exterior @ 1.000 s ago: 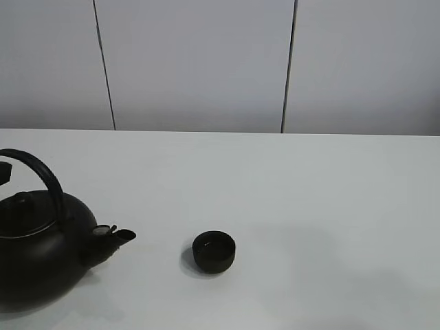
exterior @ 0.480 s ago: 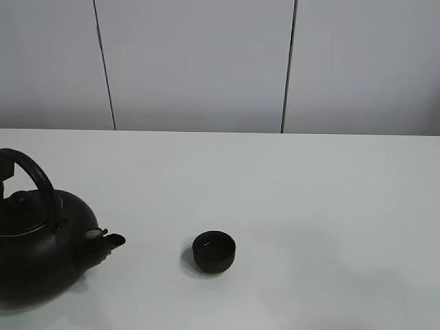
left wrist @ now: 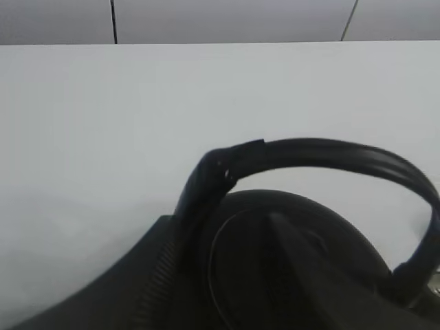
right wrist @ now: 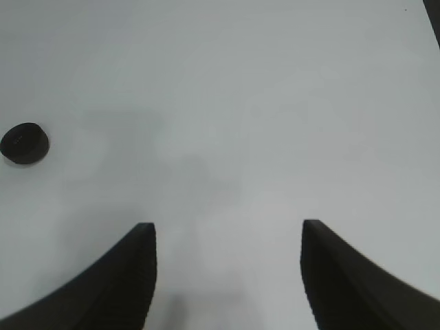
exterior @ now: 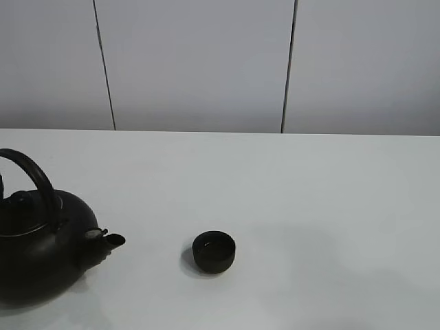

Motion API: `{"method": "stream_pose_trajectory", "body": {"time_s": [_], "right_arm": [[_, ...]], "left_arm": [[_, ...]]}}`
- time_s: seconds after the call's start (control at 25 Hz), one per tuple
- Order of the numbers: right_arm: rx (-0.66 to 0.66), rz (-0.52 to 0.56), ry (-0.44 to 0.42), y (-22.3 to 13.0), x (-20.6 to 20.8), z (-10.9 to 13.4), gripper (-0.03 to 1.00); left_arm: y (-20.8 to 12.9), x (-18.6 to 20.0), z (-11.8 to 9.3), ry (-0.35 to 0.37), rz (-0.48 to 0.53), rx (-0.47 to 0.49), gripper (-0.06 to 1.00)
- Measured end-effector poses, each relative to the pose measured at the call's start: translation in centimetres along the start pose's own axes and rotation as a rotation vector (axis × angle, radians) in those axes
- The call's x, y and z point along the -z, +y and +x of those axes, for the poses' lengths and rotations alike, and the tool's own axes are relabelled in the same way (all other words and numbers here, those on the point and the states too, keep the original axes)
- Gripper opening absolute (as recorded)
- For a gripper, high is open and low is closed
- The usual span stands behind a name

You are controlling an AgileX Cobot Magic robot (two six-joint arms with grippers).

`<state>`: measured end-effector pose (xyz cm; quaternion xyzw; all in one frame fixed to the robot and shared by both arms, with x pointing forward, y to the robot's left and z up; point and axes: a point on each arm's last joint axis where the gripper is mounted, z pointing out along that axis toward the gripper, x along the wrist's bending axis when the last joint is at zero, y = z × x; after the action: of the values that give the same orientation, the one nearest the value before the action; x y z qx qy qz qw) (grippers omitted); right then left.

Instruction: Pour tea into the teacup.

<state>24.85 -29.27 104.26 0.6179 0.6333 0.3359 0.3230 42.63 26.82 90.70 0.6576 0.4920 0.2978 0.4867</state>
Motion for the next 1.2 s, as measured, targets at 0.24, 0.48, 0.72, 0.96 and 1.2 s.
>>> {"method": "stream_pose_trajectory", "body": {"time_s": [0.24,0.48,0.72,0.96,1.2], "right_arm": [[0.0,0.0,0.0,0.0,0.0,0.0,0.42],[0.0,0.0,0.0,0.0,0.0,0.0,0.42],[0.0,0.001,0.0,0.0,0.0,0.0,0.42],[0.0,0.001,0.0,0.0,0.0,0.0,0.42],[0.0,0.001,0.0,0.0,0.0,0.0,0.42]], "left_arm": [[-0.9,1.3,0.1,0.065,0.003,0.058,0.29],[-1.1,1.7,1.0,0.18,-0.003,0.123,0.29],[-0.4,1.1,2.2,0.261,-0.026,0.159,0.29],[1.5,-0.3,4.3,0.293,-0.054,0.137,0.29],[3.6,-1.9,5.3,0.287,-0.091,0.142,0.29]]}}
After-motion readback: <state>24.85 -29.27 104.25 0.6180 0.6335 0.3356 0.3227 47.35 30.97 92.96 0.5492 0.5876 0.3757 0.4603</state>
